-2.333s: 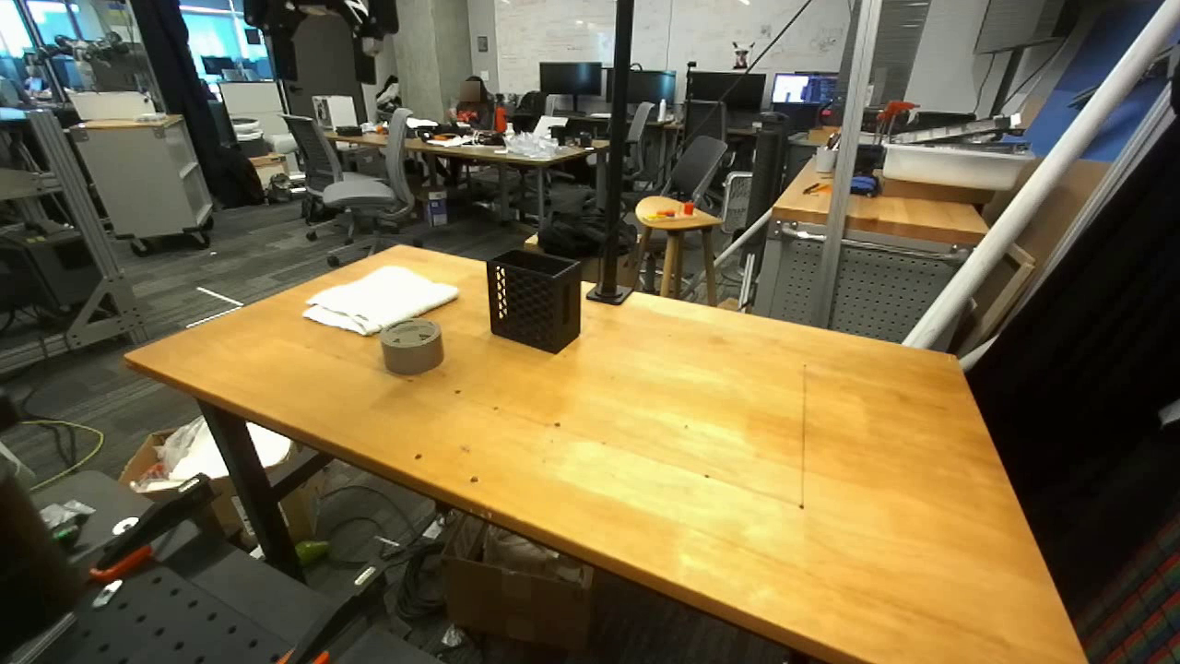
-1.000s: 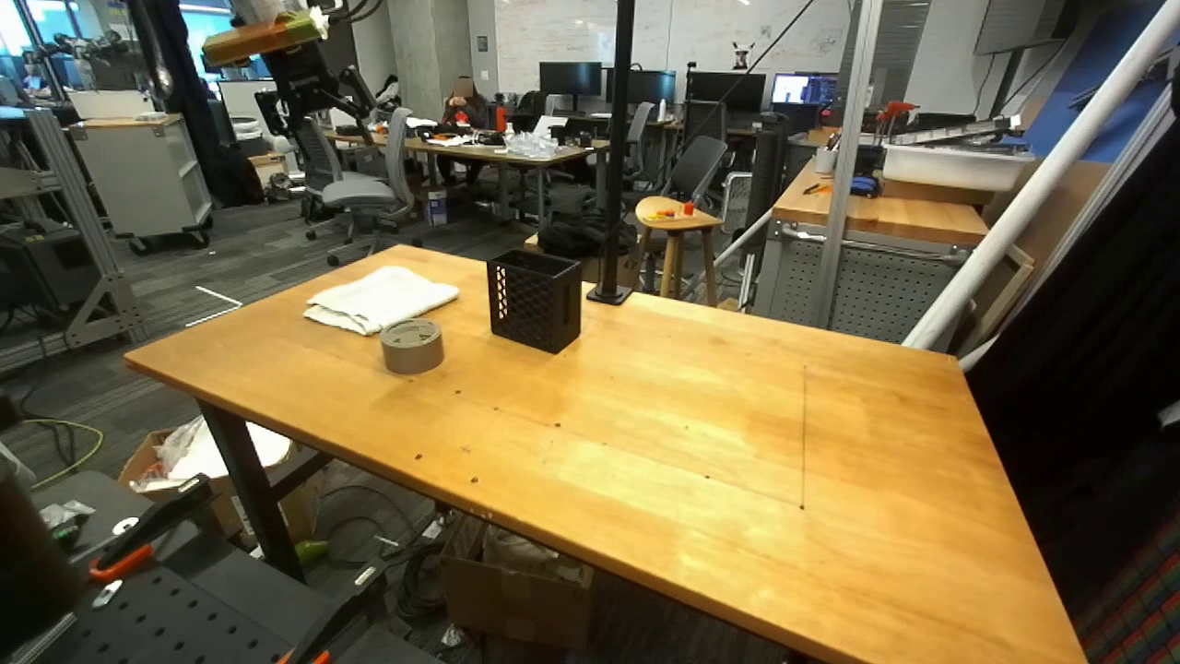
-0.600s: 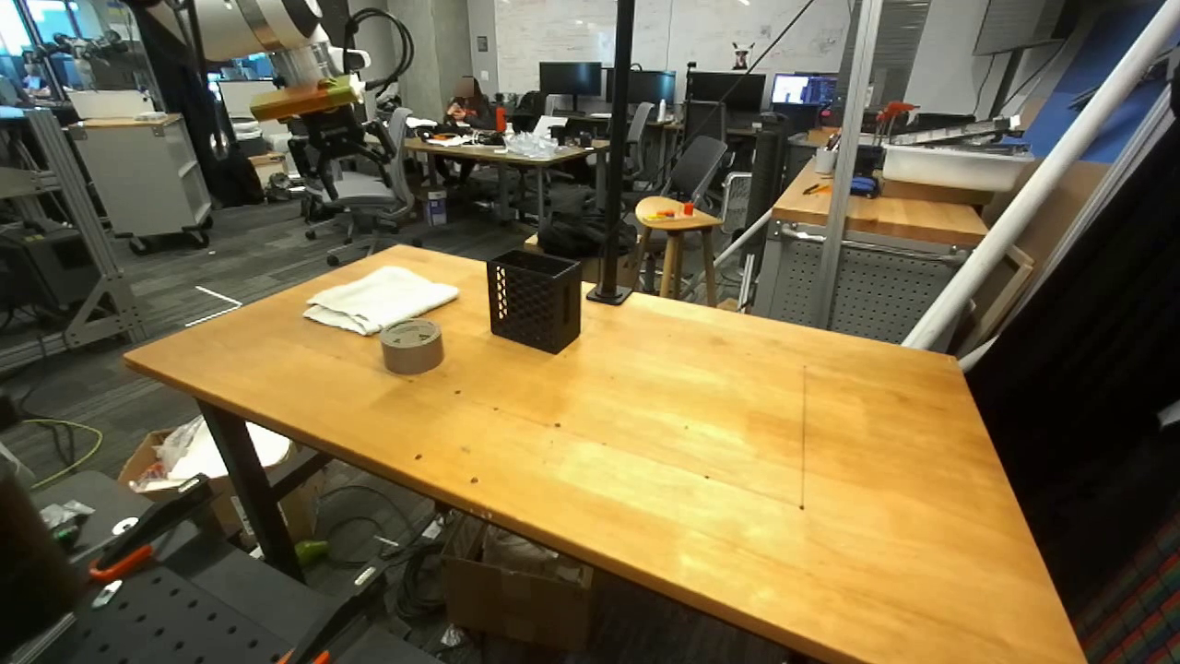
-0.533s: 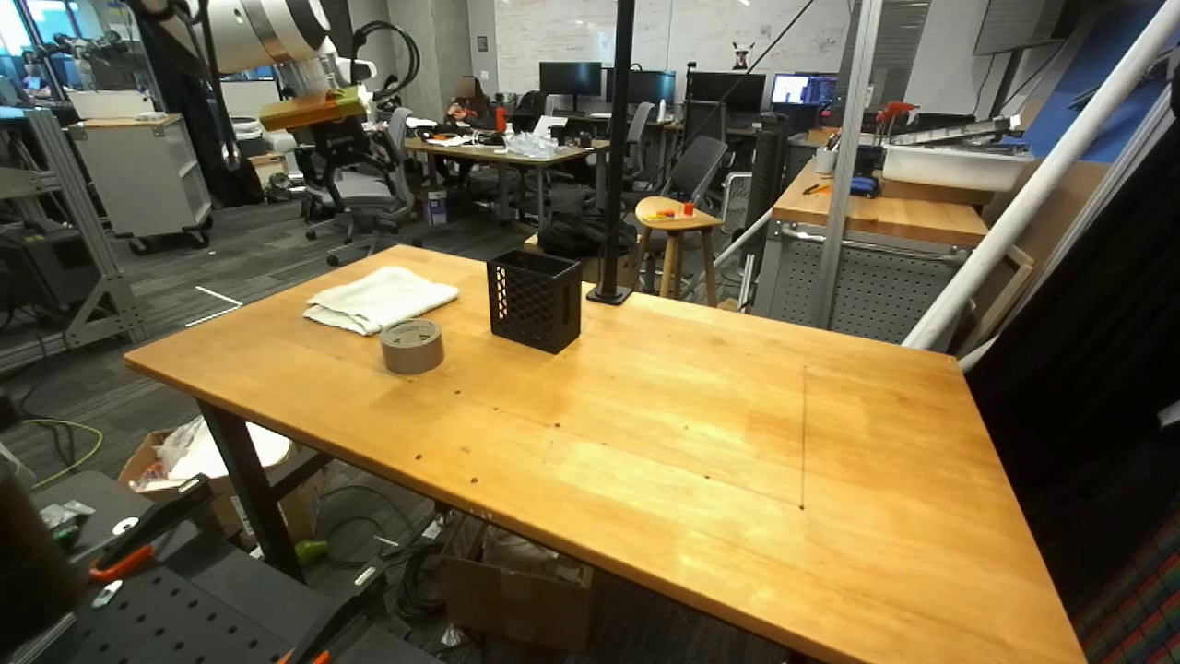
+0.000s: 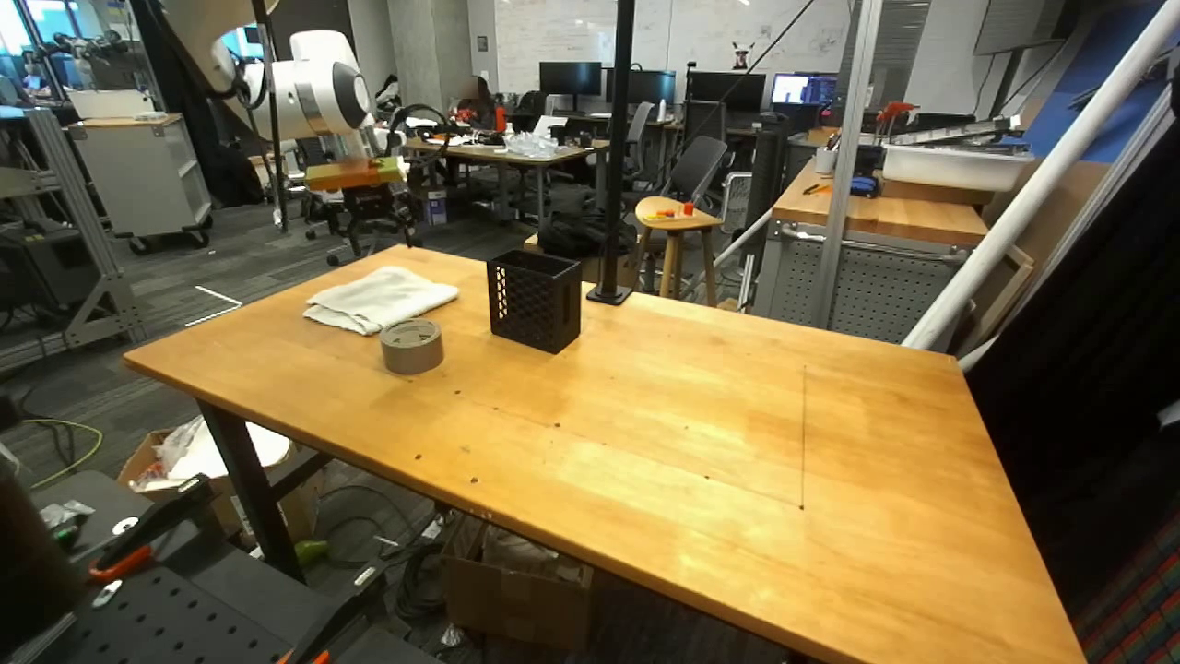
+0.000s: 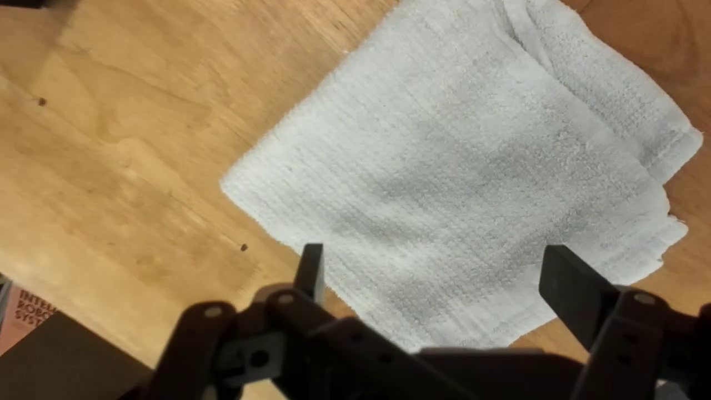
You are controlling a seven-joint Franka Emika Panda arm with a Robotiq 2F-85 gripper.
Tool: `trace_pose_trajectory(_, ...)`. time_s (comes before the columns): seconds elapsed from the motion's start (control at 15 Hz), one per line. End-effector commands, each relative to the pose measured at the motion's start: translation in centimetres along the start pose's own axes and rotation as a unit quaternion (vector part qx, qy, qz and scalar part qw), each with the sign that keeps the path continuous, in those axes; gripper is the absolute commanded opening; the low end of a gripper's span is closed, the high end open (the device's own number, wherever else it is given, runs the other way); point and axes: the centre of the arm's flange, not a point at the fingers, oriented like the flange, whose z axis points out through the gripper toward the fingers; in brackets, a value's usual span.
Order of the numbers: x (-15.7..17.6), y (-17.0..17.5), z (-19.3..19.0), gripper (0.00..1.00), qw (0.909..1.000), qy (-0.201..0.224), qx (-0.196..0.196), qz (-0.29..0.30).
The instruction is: Put the towel inside the black box
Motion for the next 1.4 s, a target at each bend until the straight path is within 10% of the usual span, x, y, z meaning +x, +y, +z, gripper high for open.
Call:
trace_pose_trajectory(0.0,3.3,-0.1,4.2,1.0,0.9989,0.015,0.043,-0.007)
trace_pose_trajectory(0.53,2.2,-1.1,11.9,1.0,0.992,0.002,0.124,0.021)
trace_pose_trajectory(0.6,2.3,-1.3,11.9,0.79,0.991,0.003,0.132,0.023)
trace_pose_trajectory(1.33,2.3,-2.3,8.2,0.03,0.9899,0.008,0.14,0.019)
